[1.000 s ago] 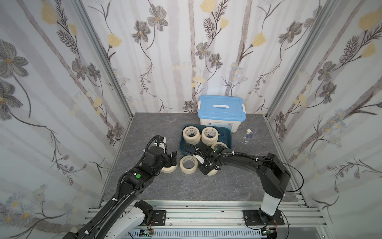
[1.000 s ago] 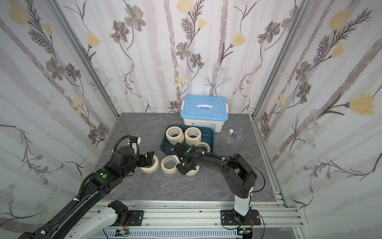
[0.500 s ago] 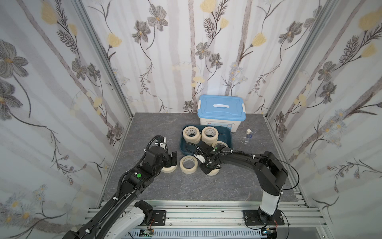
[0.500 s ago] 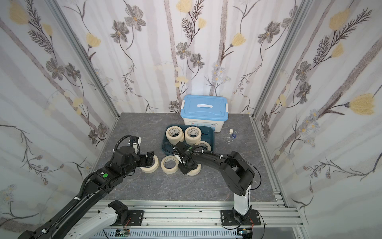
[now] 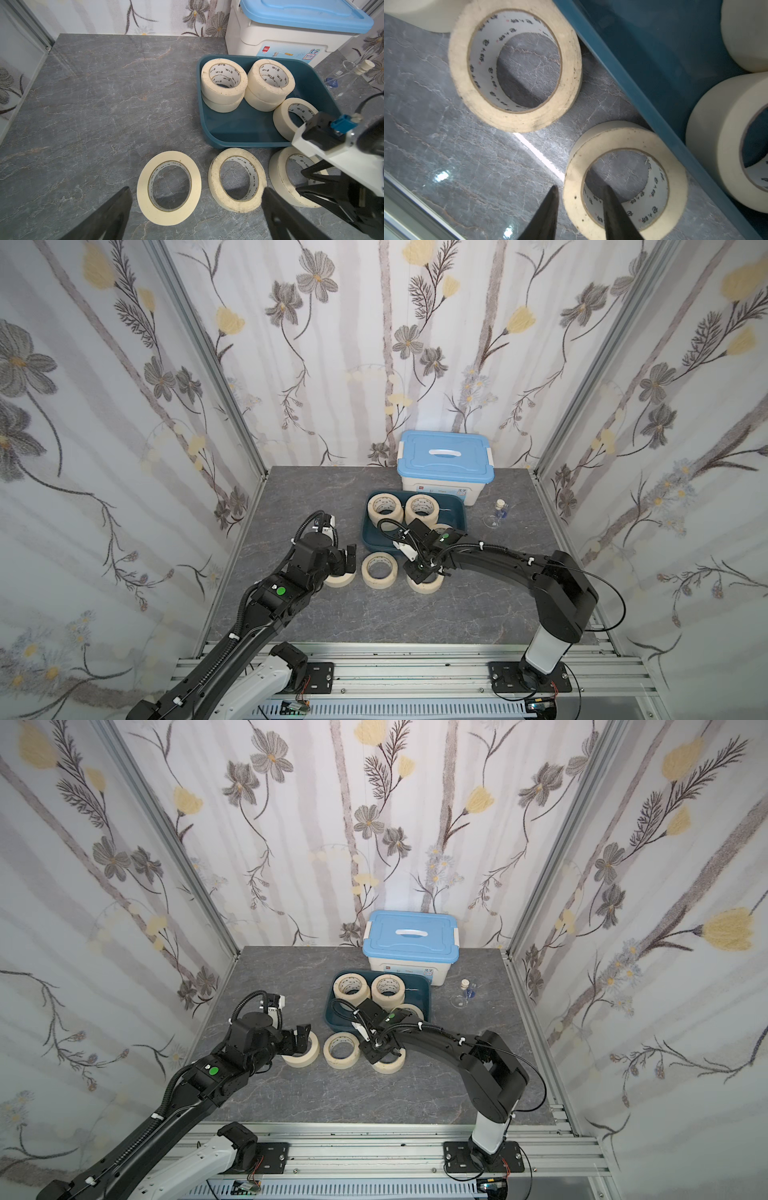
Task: Take out the art tape in the storage box
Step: Place the art tape at the center of the board, then pick up the art tape from the storage box, then place the art tape at the center of the board.
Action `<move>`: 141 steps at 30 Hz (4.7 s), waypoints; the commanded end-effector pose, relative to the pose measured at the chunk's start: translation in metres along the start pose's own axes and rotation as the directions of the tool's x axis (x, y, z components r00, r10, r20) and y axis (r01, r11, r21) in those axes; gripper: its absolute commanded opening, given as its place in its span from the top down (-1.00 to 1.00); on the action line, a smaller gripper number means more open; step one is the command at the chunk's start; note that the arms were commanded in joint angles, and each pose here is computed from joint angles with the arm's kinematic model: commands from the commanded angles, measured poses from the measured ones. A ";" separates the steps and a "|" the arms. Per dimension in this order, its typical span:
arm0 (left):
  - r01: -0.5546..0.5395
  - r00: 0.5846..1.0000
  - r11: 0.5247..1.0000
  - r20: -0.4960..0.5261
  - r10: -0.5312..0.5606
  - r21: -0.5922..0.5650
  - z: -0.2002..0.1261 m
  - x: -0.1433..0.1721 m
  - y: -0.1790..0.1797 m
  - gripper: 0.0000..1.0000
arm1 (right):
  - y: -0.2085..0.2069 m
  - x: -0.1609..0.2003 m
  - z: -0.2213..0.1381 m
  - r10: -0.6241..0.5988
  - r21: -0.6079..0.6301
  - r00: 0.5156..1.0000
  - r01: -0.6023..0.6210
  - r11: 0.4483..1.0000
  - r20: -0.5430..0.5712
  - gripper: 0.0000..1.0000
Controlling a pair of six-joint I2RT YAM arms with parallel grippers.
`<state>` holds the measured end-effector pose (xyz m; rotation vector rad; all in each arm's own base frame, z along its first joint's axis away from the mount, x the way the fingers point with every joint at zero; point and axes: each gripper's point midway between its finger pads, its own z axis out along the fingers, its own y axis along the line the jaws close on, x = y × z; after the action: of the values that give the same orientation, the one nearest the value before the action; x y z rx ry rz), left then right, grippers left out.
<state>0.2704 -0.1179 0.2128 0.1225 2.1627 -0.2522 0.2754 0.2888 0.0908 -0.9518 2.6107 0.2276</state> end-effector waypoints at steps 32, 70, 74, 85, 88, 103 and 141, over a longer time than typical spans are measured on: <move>0.072 0.997 0.996 0.020 -0.072 0.044 0.005 0.002 -0.007 -1.00 | -0.117 -0.055 0.025 0.284 0.198 0.957 -0.289 0.937 0.052 -0.10; 0.071 0.997 0.997 0.017 -0.072 0.038 0.006 0.001 -0.006 -1.00 | -0.124 -0.040 0.035 0.316 0.223 0.949 -0.311 0.924 0.017 0.66; 0.072 0.997 0.997 0.015 -0.073 0.042 0.007 0.000 -0.008 -1.00 | -0.122 -0.045 0.023 0.310 0.209 0.950 -0.312 0.927 0.042 0.67; 0.075 0.997 0.995 0.009 -0.075 0.062 0.014 -0.005 -0.015 -1.00 | -0.120 -0.041 -0.024 0.292 0.203 0.951 -0.307 0.930 0.099 0.67; 0.071 0.997 0.995 0.000 -0.071 0.073 0.017 -0.006 -0.018 -1.00 | -0.118 -0.034 -0.039 0.291 0.203 0.950 -0.309 0.929 0.114 0.67; 0.043 0.999 0.996 0.003 -0.043 0.076 0.022 -0.015 -0.023 -1.00 | -0.112 0.020 -0.082 0.311 0.199 0.940 -0.335 0.921 0.139 0.67; 0.045 0.999 0.997 -0.017 -0.044 0.067 0.028 -0.010 -0.022 -1.00 | -0.102 0.083 -0.015 0.378 0.177 0.926 -0.373 0.911 0.004 0.67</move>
<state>0.2911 -0.1450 0.2001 0.1252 2.2045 -0.3431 0.2684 0.1553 0.0698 -0.4021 2.8034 0.0833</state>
